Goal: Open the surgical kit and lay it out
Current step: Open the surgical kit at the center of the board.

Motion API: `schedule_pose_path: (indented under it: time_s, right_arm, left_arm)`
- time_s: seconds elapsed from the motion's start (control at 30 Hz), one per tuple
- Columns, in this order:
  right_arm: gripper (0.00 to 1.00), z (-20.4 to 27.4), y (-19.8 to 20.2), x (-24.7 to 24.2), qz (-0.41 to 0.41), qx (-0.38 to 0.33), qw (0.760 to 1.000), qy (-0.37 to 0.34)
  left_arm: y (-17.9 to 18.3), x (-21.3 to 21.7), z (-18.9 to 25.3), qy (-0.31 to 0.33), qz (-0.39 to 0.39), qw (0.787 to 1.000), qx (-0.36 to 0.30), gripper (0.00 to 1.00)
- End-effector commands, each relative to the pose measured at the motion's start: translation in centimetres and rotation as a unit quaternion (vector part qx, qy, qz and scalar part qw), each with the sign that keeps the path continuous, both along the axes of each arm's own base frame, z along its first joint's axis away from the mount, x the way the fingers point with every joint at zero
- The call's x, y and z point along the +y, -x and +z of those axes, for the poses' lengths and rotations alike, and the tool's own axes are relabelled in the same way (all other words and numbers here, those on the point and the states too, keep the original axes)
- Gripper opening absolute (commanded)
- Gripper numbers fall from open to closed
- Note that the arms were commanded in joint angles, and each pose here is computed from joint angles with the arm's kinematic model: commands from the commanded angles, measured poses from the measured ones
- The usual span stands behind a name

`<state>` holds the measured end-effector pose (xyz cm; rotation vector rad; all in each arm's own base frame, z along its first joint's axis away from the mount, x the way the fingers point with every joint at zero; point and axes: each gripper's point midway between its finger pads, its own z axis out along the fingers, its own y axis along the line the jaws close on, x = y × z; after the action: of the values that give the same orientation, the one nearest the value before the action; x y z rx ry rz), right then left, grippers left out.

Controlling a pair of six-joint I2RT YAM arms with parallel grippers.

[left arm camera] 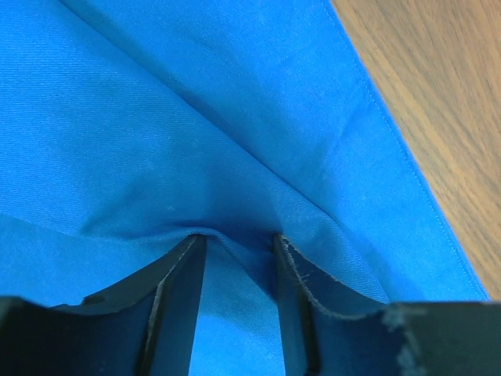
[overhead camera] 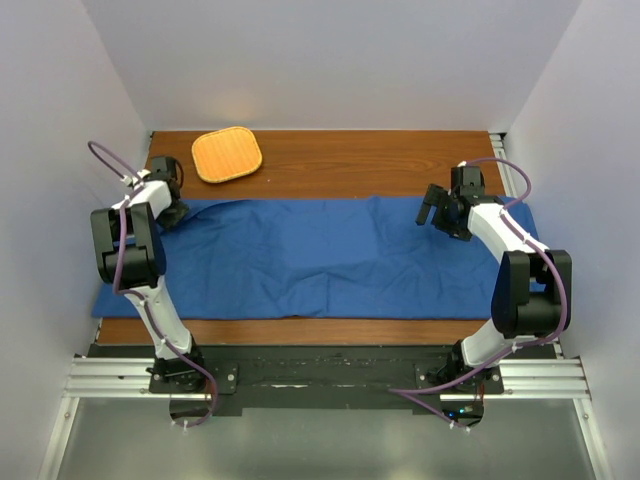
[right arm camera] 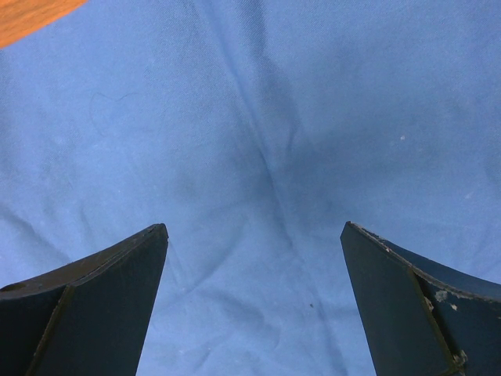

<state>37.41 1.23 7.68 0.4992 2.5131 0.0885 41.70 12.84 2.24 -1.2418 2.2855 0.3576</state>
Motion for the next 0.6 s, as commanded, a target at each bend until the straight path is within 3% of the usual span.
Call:
schedule_pose_path:
  time_s: [0.0, 0.13, 0.17, 0.3, 0.37, 0.57]
  right_arm:
    - [0.99, 1.1, -1.6, 0.2, 0.003, -0.022, 1.000, 0.001]
    - [0.98, 1.0, -1.7, 0.2, 0.002, -0.021, 1.000, 0.000]
    - [0.99, 1.0, -1.8, -0.1, -0.003, -0.022, 1.000, 0.006]
    - [0.99, 1.8, -2.2, -2.2, -0.042, -0.027, 0.998, 0.047]
    - [0.98, 1.9, -2.2, -3.5, -0.075, -0.020, 0.995, 0.062]
    - [0.98, 3.4, -3.6, -9.7, -0.200, -0.040, 0.971, 0.122]
  left_arm:
    - [-1.2, 0.8, 1.0, 0.004, 0.019, 0.999, -0.036, 0.47]
    - [-1.3, 0.7, 1.0, 0.010, 0.017, 0.999, -0.038, 0.37]
    - [-1.4, 0.7, 1.0, 0.010, 0.016, 0.999, -0.039, 0.28]
    - [-1.3, 0.9, 1.7, 0.002, 0.011, 0.999, -0.035, 0.11]
    - [-1.3, 1.1, 2.4, -0.008, 0.006, 0.999, -0.036, 0.06]
    - [-1.1, 1.8, 3.9, -0.033, -0.013, 0.999, -0.033, 0.06]
